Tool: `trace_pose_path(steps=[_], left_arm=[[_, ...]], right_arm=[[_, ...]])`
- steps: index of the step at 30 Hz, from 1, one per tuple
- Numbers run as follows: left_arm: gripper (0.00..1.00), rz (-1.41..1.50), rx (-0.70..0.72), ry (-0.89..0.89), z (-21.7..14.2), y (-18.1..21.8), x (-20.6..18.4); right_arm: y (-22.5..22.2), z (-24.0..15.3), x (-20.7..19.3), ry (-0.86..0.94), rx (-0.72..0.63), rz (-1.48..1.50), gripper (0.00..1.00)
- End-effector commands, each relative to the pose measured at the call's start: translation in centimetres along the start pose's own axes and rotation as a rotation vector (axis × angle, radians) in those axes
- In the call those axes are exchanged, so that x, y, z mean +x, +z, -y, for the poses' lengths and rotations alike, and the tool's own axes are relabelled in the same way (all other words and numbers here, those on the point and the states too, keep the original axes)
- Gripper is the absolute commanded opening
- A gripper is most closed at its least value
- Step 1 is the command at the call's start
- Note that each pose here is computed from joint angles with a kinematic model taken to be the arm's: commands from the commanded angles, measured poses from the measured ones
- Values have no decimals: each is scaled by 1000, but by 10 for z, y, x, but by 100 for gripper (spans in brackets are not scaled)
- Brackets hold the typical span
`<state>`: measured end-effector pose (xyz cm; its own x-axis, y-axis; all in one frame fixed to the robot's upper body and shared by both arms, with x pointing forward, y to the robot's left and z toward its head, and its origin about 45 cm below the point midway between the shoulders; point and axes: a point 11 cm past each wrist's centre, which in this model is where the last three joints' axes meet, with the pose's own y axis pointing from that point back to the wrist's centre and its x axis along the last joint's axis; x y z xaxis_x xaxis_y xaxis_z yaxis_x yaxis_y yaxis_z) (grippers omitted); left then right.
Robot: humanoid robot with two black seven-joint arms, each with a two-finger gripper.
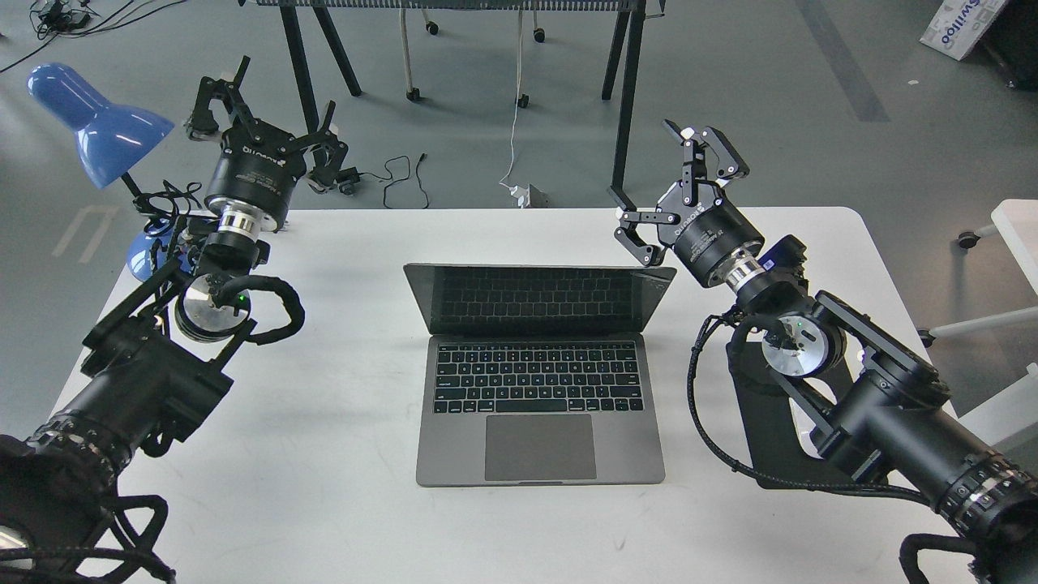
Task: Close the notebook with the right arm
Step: 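Move the right gripper over the laptop screen's top edge, then push the laptop screen down toward the keyboard with the right gripper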
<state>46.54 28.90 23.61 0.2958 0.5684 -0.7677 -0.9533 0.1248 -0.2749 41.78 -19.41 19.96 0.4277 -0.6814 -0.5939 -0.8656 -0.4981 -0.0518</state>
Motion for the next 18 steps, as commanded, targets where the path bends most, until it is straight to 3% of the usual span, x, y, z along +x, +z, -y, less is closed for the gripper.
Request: trace_pose_path(steps=[1, 18], left_arm=[[100, 0, 0, 0, 0, 0, 0], [100, -1, 1, 0, 0, 0, 0]], right_arm=[[6, -13, -3, -16, -22, 2, 100], [73, -78, 5, -2, -219, 15, 100]])
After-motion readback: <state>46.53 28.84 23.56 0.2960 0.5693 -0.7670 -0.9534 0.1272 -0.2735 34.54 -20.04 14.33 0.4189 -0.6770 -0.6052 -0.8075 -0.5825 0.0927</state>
